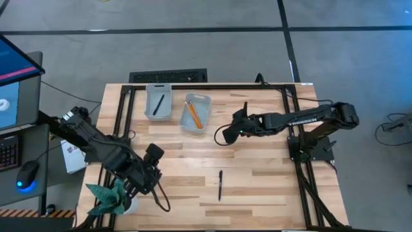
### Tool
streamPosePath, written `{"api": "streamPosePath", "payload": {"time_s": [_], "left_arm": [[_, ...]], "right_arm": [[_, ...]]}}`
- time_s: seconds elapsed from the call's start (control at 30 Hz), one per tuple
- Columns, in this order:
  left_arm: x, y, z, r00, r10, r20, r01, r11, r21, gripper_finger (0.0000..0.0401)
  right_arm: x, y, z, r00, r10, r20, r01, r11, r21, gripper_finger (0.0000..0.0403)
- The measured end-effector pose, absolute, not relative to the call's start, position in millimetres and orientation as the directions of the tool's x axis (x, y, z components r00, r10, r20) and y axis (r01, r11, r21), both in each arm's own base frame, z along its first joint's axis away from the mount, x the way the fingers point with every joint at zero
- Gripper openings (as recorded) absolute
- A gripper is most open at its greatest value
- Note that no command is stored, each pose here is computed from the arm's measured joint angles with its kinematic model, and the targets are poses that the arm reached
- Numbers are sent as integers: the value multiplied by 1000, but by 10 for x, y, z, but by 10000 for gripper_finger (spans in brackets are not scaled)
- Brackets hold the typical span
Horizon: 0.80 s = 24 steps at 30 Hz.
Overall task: Sort pens & pencils
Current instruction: Put the left black pen into the left gray bin
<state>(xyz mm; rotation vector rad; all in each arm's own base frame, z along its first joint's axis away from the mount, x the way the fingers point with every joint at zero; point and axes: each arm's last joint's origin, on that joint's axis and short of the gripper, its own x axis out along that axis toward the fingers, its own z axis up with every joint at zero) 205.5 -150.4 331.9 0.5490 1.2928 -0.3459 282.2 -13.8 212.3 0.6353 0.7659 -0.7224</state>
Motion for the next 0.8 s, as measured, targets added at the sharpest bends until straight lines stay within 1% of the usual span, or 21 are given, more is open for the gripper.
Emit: {"api": "streamPosePath", "payload": {"time_s": [0.17,0.33,0.43,0.57,0.7,0.8], "left_arm": [[2071,-1530,2953,195,45,-980,576,803,151,171],[2006,-1496,2554,105,62,-993,600,792,113,171],[1967,-1487,2291,63,20,-998,606,794,54,171],[1957,-1491,2015,90,-40,-995,618,786,24,171],[1944,-1478,1906,109,-43,-993,621,783,34,171],[1916,-1489,1850,112,-46,-993,665,746,41,171]], "right_arm": [[2817,-132,2186,543,-339,-769,756,595,272,188],[2826,-133,2212,564,-339,-753,750,591,296,189],[2827,-116,2213,567,-336,-752,750,588,303,186],[2829,-109,2211,570,-327,-754,746,591,307,184],[2829,-106,2211,573,-313,-758,741,593,315,186],[2830,-106,2211,574,-310,-758,740,593,318,187]]}}
